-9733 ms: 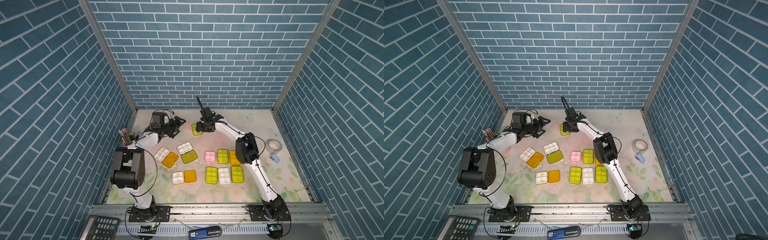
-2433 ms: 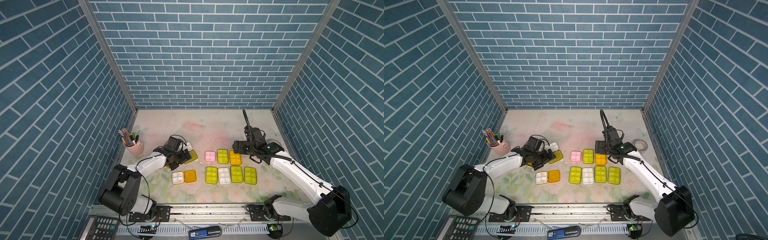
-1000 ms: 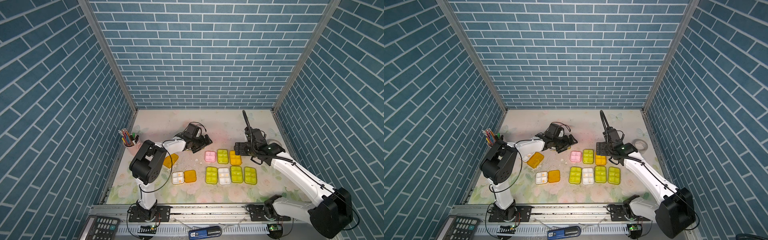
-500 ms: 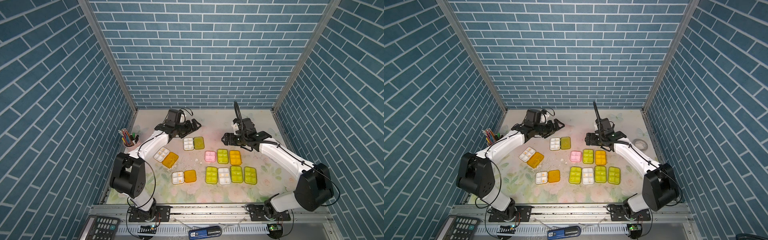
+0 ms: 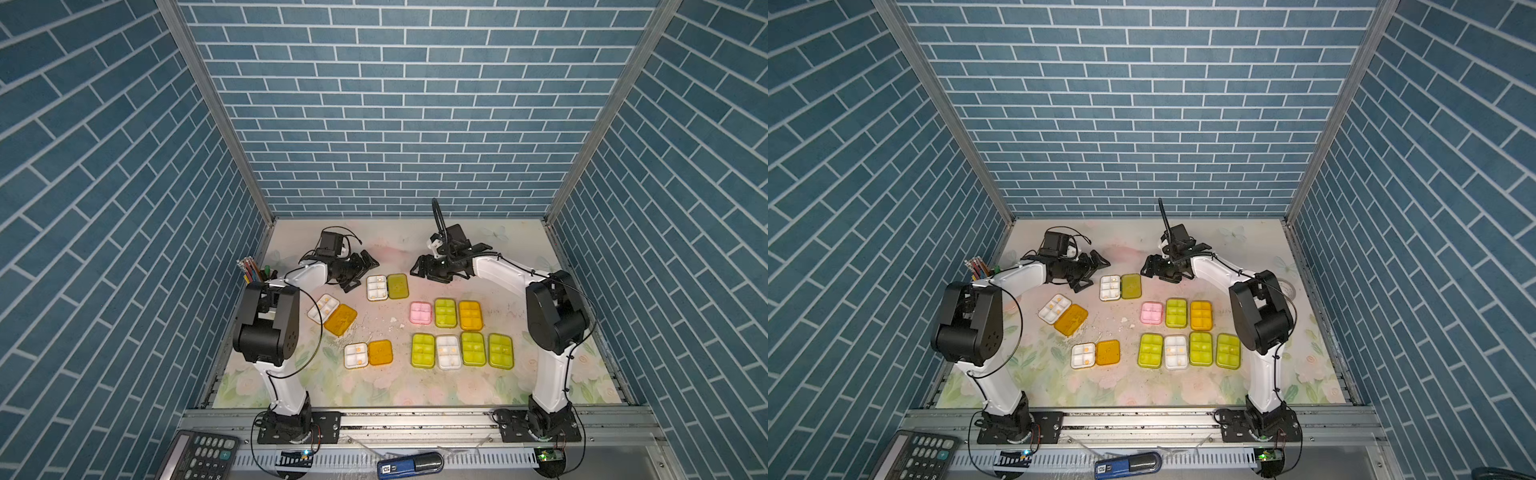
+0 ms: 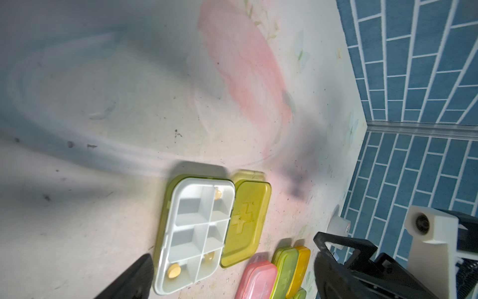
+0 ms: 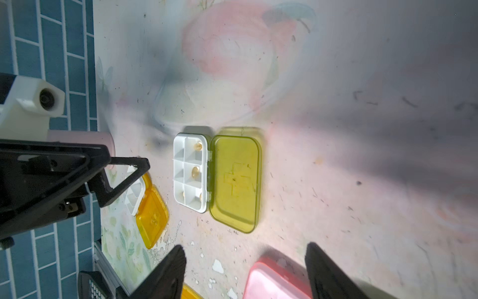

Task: Close pillboxes
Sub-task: Close the lid on the pillbox.

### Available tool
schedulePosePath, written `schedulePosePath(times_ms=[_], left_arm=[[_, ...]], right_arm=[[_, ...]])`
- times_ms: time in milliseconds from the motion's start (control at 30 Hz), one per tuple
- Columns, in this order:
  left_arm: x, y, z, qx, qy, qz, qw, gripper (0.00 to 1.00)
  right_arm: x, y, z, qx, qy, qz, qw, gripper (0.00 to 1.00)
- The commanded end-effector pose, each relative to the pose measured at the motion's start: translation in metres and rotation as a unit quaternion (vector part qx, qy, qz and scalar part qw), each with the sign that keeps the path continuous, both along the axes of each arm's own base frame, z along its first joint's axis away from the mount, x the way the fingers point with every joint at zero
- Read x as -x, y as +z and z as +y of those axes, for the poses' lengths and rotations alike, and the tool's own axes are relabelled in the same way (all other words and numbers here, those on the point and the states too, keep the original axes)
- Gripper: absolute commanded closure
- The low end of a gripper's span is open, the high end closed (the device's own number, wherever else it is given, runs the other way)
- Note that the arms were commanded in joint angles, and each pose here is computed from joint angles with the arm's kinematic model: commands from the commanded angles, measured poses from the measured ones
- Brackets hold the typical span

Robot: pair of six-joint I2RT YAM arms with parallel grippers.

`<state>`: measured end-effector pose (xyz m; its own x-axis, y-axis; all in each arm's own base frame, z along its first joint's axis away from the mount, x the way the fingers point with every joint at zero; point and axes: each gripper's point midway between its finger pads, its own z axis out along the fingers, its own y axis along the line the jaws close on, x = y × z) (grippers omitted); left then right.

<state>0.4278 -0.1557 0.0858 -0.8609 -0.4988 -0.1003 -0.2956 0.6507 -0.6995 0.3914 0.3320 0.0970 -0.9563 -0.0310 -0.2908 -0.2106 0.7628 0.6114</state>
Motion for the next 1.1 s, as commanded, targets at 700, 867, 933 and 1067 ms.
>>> schedulePosePath(times_ms=[700, 867, 933, 1067], left_arm=[[0.001, -0.039, -0.004, 0.055, 0.023, 0.053, 0.997, 0.02], [0.001, -0.040, -0.005, 0.056, 0.022, 0.055, 0.997, 0.02], [0.001, -0.040, -0.005, 0.056, 0.021, 0.055, 0.997, 0.02], [0.001, -0.040, -0.006, 0.058, 0.020, 0.056, 0.997, 0.02]], right_arm=[[-0.006, -0.066, 0.037, -0.050, -0.009, 0.100, 0.994, 0.34], [-0.006, -0.064, 0.048, -0.086, -0.009, 0.116, 0.989, 0.34], [-0.005, -0.063, 0.049, -0.094, -0.010, 0.119, 0.988, 0.34], [-0.005, -0.056, 0.052, -0.107, -0.010, 0.119, 0.987, 0.34]])
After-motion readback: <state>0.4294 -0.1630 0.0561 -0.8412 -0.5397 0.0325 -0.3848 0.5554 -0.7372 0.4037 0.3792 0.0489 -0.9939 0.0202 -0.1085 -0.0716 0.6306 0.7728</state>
